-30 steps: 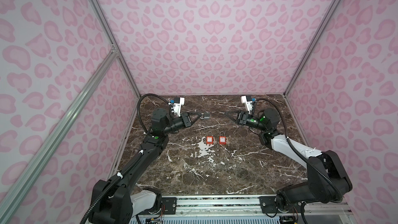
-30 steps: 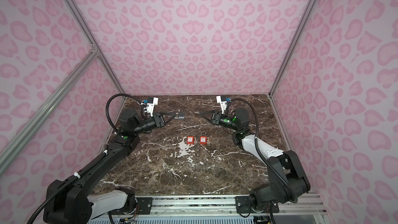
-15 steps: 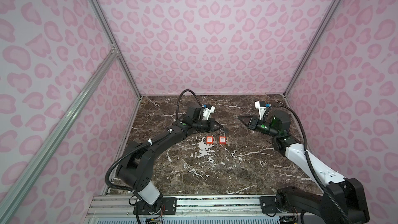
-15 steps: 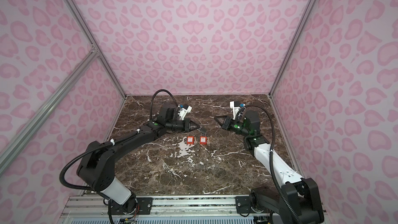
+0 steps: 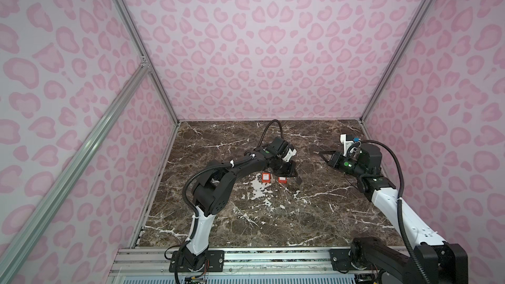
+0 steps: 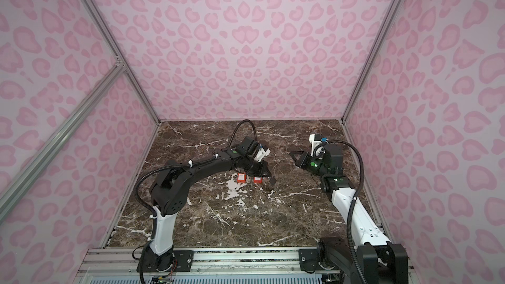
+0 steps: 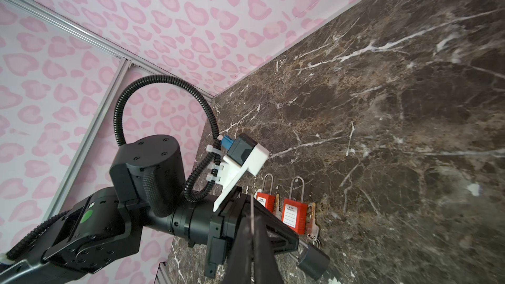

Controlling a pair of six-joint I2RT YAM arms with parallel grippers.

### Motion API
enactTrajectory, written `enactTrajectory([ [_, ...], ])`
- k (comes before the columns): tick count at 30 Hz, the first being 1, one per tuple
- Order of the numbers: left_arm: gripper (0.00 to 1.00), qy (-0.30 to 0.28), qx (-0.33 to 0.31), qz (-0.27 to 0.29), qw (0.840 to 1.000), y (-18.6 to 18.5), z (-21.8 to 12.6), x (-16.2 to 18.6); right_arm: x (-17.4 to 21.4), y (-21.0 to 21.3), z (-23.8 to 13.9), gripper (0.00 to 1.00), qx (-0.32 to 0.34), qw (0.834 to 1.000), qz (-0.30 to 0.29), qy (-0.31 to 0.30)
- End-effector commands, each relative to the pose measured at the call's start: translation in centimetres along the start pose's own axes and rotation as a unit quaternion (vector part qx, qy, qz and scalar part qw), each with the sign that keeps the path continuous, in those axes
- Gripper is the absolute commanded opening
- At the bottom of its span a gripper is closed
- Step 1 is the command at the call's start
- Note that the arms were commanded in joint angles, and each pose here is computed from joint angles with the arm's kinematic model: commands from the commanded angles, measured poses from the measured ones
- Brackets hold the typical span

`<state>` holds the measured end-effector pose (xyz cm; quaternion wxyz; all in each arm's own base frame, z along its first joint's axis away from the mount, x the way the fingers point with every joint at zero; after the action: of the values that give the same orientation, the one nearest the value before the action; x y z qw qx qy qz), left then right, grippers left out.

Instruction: Lock with the key

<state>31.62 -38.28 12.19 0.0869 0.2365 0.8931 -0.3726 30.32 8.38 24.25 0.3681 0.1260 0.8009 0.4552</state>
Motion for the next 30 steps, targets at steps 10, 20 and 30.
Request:
enactTrajectory([
  [10,0.03,0.029,-0.006,0.011,0.999,1.1,2.4,-0.2,0.2,-0.6,-0.7,0.00,0.003,1.000,-0.001,0.003],
  [20,0.08,0.043,-0.016,0.016,0.999,1.9,3.4,-0.3,0.3,-0.6,-0.9,0.00,0.001,1.000,0.000,0.008],
  [30,0.13,0.044,-0.025,0.016,0.999,2.6,3.8,-0.9,0.4,-0.6,-0.9,0.00,0.001,1.000,0.001,0.008],
])
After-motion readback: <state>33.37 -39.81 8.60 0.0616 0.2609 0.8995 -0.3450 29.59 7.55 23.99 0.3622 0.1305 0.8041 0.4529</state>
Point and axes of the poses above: each gripper's point midway between its finger pads, its own z axis out along the fingers, its own y axis along the line the jaws close on, x = y × z, the point moved 5 cm from there along -z, back along the fingers, and after that the axes turned 5 degrees about z, right-handed, at the moved point
